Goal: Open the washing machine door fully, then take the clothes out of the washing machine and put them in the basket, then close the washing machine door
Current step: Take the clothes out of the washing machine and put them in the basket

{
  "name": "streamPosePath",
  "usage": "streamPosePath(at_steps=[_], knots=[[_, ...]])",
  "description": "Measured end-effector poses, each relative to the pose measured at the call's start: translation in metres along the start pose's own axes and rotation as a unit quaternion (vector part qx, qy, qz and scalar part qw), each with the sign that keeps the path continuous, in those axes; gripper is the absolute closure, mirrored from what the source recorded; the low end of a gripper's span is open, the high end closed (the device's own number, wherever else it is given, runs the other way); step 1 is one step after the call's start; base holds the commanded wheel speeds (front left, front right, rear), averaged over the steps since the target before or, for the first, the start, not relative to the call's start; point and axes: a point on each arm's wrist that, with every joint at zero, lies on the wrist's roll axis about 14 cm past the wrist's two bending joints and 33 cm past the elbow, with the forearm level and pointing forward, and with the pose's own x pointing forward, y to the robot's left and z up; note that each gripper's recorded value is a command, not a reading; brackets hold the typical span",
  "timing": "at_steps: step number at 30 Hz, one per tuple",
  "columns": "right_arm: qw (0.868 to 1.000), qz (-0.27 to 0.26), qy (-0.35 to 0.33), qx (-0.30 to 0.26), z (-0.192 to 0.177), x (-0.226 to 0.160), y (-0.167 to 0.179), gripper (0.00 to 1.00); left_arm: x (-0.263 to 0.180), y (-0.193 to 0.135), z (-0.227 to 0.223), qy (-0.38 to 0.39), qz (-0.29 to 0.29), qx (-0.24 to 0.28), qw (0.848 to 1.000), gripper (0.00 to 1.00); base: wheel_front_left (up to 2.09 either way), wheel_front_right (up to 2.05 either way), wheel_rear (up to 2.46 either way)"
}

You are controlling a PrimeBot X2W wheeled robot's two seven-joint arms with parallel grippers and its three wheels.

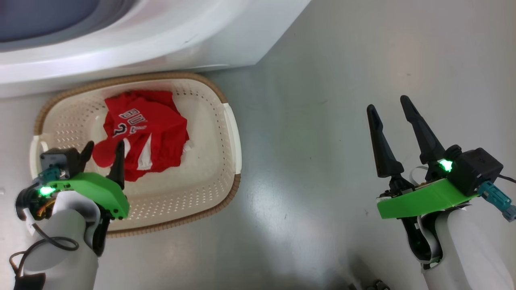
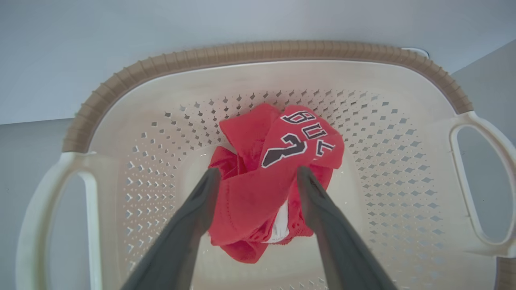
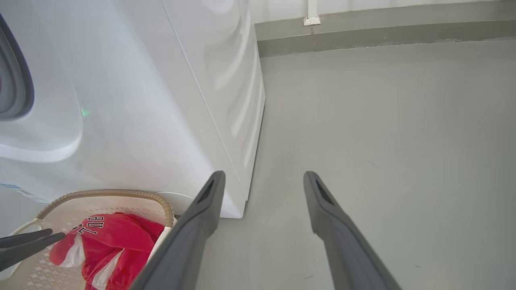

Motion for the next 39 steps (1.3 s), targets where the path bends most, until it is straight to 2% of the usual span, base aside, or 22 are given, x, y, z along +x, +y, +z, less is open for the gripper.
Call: streamPosePath(at_steps=[7, 16, 28, 39], knots=[[1.000, 0.005, -0.015, -0.002, 0.014, -0.003, 0.005, 0.00, -0.011, 0.000, 0.024, -0.032, 0.004, -0.013, 0.999, 0.00, 0.00, 0.00, 0.00], [0.999, 0.007, -0.036, -0.001, 0.035, -0.021, 0.010, 0.00, -0.050, 0.002, 0.058, -0.097, 0.015, -0.035, 0.995, 0.00, 0.00, 0.00, 0.00], [0.998, 0.016, -0.063, -0.007, 0.060, -0.050, 0.020, 0.00, -0.110, 0.000, 0.107, -0.196, 0.021, -0.040, 0.980, 0.00, 0.00, 0.00, 0.00], [0.996, 0.021, -0.085, -0.004, 0.076, -0.076, 0.026, 0.00, -0.164, -0.003, 0.130, -0.267, 0.027, -0.031, 0.963, 0.00, 0.00, 0.00, 0.00]])
